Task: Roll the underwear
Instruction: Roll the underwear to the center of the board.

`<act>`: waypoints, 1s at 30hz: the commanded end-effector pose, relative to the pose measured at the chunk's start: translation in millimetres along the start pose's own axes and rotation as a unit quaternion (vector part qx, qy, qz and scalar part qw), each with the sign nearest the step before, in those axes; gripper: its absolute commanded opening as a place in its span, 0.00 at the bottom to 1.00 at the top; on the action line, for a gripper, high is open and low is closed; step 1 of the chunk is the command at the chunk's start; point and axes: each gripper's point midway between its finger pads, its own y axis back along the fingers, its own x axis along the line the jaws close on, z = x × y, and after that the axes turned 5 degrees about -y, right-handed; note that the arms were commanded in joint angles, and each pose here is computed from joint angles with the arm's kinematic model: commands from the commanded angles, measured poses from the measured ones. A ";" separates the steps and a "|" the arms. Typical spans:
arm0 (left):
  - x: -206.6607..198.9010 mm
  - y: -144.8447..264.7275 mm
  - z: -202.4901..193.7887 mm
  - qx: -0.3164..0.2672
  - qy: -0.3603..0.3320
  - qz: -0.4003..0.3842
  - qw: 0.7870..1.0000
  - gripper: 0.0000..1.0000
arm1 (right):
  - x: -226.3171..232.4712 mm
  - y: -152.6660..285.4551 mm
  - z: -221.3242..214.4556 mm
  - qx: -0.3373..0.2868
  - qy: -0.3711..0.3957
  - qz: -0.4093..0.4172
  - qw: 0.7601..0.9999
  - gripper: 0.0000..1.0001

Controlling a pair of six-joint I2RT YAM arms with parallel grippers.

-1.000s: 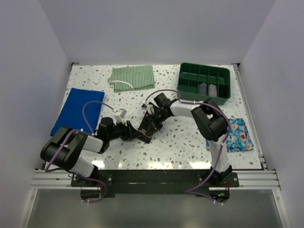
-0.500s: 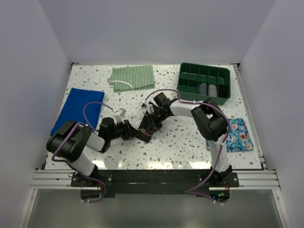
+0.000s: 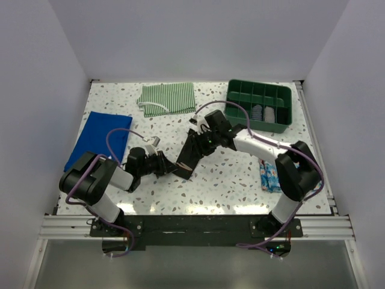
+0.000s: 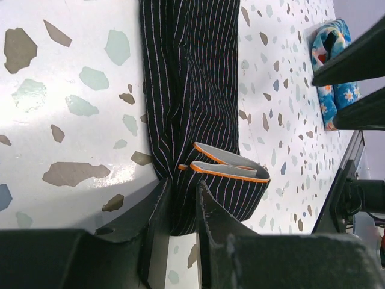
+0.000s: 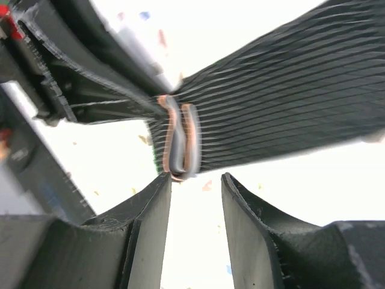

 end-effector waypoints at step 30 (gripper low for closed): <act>14.8 47.1 -41.0 0.139 0.087 0.168 0.972 0.00 | 35.6 35.6 -26.6 -0.078 0.178 -0.189 0.963 0.50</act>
